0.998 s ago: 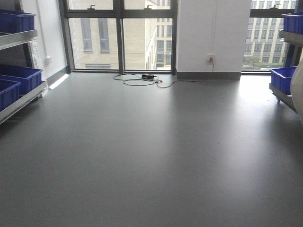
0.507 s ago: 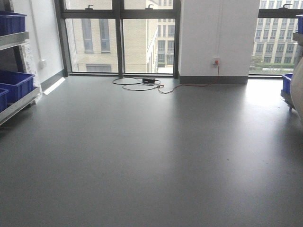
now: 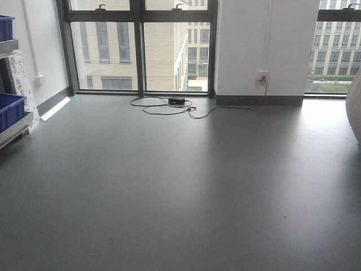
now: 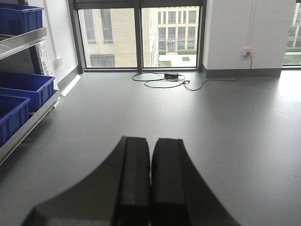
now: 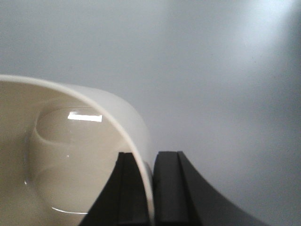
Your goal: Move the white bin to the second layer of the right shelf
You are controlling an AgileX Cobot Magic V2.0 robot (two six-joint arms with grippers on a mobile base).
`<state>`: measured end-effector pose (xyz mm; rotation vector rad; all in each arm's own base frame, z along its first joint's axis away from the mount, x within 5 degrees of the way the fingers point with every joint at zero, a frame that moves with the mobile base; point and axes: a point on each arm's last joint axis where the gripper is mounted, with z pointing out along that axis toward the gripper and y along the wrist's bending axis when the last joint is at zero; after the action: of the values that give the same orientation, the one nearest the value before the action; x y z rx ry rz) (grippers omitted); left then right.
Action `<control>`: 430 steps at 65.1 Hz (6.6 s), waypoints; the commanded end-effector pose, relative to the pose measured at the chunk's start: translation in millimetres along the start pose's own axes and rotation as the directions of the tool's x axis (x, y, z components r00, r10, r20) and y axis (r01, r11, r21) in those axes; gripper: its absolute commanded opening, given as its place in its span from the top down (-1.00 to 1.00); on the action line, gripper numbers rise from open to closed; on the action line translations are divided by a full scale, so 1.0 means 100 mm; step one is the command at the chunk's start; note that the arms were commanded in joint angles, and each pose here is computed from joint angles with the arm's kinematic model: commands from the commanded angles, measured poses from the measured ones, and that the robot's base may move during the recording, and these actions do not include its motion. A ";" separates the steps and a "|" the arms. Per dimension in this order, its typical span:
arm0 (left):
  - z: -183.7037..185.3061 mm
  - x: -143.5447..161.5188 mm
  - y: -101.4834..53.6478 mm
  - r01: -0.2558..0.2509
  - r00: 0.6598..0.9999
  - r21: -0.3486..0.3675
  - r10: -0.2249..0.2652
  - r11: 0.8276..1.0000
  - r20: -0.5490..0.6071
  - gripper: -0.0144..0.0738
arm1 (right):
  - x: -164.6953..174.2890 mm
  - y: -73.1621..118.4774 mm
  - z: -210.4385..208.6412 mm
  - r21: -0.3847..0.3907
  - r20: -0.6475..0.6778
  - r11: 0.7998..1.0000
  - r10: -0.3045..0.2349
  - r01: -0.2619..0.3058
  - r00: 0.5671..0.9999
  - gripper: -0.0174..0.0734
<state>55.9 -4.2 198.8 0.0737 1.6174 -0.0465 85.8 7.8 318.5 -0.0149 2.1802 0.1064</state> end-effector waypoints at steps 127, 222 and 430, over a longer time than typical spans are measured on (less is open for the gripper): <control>0.01 0.04 0.00 0.003 0.998 0.004 -0.003 1.000 0.066 0.48 | -0.15 0.00 -0.06 0.000 0.114 1.000 0.004 -0.004 0.993 0.51; 0.01 0.04 0.00 0.003 0.998 0.004 -0.003 1.000 0.066 0.48 | -0.15 0.00 -0.06 0.000 0.114 1.000 0.004 -0.004 0.993 0.51; 0.01 0.04 0.00 0.003 0.998 0.004 -0.003 1.000 0.066 0.48 | -0.43 -0.25 1.32 0.082 -0.001 0.988 0.130 -0.130 0.992 0.51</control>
<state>55.9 -4.2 198.8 0.0725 1.6174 -0.0453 206.1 -4.4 262.2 0.1562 2.3266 0.0946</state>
